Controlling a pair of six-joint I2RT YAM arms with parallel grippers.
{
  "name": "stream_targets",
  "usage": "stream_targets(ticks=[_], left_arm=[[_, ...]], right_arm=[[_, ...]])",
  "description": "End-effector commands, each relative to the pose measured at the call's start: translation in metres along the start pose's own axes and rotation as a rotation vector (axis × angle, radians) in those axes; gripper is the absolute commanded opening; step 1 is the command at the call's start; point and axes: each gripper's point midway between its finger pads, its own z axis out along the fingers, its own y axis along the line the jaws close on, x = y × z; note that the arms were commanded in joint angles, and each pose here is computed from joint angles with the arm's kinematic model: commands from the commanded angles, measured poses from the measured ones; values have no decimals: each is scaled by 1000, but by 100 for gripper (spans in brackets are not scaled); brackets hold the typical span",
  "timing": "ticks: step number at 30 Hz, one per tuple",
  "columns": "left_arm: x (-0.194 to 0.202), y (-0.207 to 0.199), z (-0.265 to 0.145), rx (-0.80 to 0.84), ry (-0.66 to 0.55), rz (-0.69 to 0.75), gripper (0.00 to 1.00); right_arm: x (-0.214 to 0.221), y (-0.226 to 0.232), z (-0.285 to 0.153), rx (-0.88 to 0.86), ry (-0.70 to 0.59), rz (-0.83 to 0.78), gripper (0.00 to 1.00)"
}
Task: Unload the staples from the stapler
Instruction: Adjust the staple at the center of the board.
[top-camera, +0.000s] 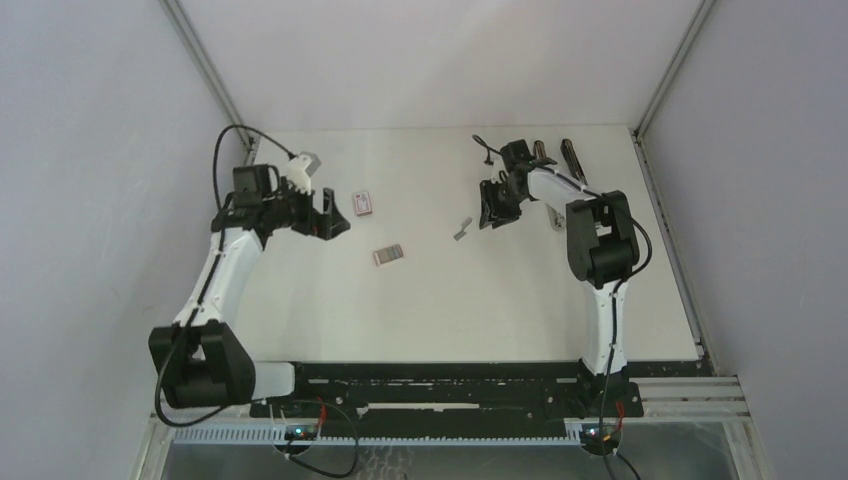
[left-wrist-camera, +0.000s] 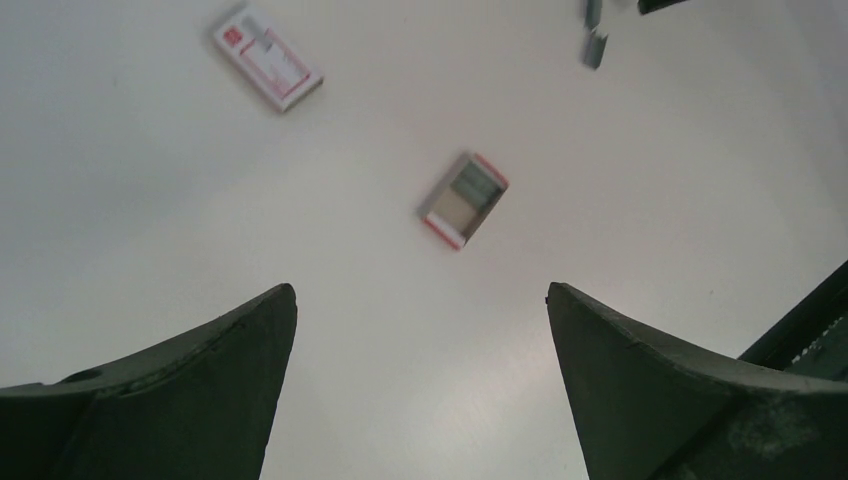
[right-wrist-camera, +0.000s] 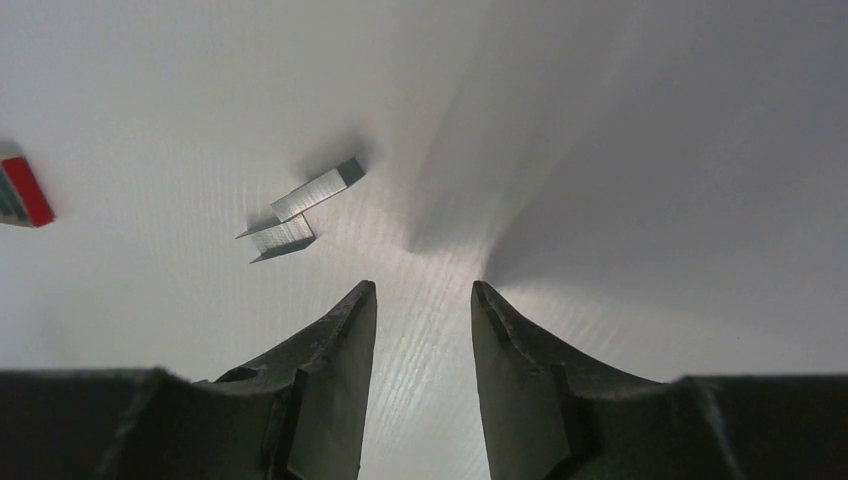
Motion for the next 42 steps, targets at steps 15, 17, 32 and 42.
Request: stream_targets(ticks=[15, 17, 32, 42], left_arm=[[-123, -97, 177, -88, 56, 264, 97], [-125, -120, 192, -78, 65, 298, 95], [-86, -186, 277, -148, 139, 463, 66], [-61, -185, 308, -146, 199, 440, 53]], right_arm=[[-54, -12, -99, -130, -228, 35, 40], [-59, -21, -124, -137, -271, 44, 40], [-36, -58, -231, -123, -428, 98, 43], [-28, -56, -242, -119, -476, 67, 45]])
